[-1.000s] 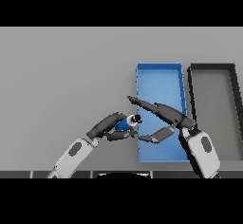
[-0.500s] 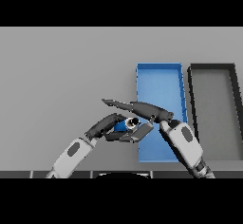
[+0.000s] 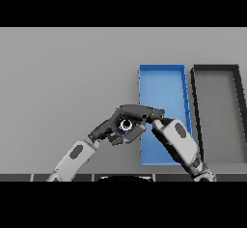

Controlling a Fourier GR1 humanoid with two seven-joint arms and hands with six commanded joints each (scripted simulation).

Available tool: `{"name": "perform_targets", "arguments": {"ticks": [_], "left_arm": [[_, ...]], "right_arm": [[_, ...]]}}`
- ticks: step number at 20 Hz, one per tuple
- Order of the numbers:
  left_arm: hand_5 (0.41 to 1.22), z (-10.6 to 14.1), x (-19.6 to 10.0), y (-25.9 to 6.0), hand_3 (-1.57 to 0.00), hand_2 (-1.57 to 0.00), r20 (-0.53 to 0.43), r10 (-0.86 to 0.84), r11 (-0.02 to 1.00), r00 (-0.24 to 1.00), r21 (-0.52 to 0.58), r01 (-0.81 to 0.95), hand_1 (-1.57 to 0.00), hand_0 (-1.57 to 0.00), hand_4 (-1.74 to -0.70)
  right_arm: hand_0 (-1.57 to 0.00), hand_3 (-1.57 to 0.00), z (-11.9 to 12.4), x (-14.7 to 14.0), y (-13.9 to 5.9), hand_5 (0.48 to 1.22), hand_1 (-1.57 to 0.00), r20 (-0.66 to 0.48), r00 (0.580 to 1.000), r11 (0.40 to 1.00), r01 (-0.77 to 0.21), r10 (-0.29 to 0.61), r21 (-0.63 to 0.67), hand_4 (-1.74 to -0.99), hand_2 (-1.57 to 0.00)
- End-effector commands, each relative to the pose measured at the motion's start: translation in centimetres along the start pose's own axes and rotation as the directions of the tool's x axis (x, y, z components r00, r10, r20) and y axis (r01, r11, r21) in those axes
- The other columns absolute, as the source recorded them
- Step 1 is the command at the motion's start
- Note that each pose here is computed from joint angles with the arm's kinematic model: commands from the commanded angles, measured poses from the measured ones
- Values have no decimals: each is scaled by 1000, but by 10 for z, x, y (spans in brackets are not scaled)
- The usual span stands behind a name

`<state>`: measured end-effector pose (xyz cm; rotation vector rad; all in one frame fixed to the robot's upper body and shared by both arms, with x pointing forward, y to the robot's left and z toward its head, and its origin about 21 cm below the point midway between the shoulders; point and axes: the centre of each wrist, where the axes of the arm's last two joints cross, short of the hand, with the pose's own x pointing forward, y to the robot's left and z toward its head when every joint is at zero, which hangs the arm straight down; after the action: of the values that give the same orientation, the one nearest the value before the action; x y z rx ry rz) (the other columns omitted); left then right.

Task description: Pick up the blue pipe and place it into the blue bin.

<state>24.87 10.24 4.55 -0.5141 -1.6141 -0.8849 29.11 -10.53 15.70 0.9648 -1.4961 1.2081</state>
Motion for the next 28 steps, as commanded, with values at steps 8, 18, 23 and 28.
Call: {"name": "perform_targets", "arguments": {"ticks": [8,18,23,28], "left_arm": [[1221,2,0,5,-1486,-1401,75,93,996,993,9,-93,-1497,-1503,-1723],[930,6,-4,9,-223,-204,47,-125,989,991,-72,128,-226,-242,-999],[664,8,-5,15,-72,-66,-31,-151,987,988,-58,149,-74,-79,-889],[576,10,-7,14,-23,-21,-43,-96,994,994,-50,94,-23,-25,-894]], "right_arm": [[-1512,-1489,0,0,8,1138,-1511,58,995,997,-76,76,-10,-1470,-1514],[-1565,-1562,-2,3,8,1212,-1565,83,996,999,-26,28,-27,-1494,-1565],[-1569,-1568,-8,7,10,1218,-1569,107,993,998,-53,57,-40,-1495,-1569],[-1570,-1570,-3,4,9,1220,-1570,123,992,999,-23,27,-36,-1489,-1570]]}}
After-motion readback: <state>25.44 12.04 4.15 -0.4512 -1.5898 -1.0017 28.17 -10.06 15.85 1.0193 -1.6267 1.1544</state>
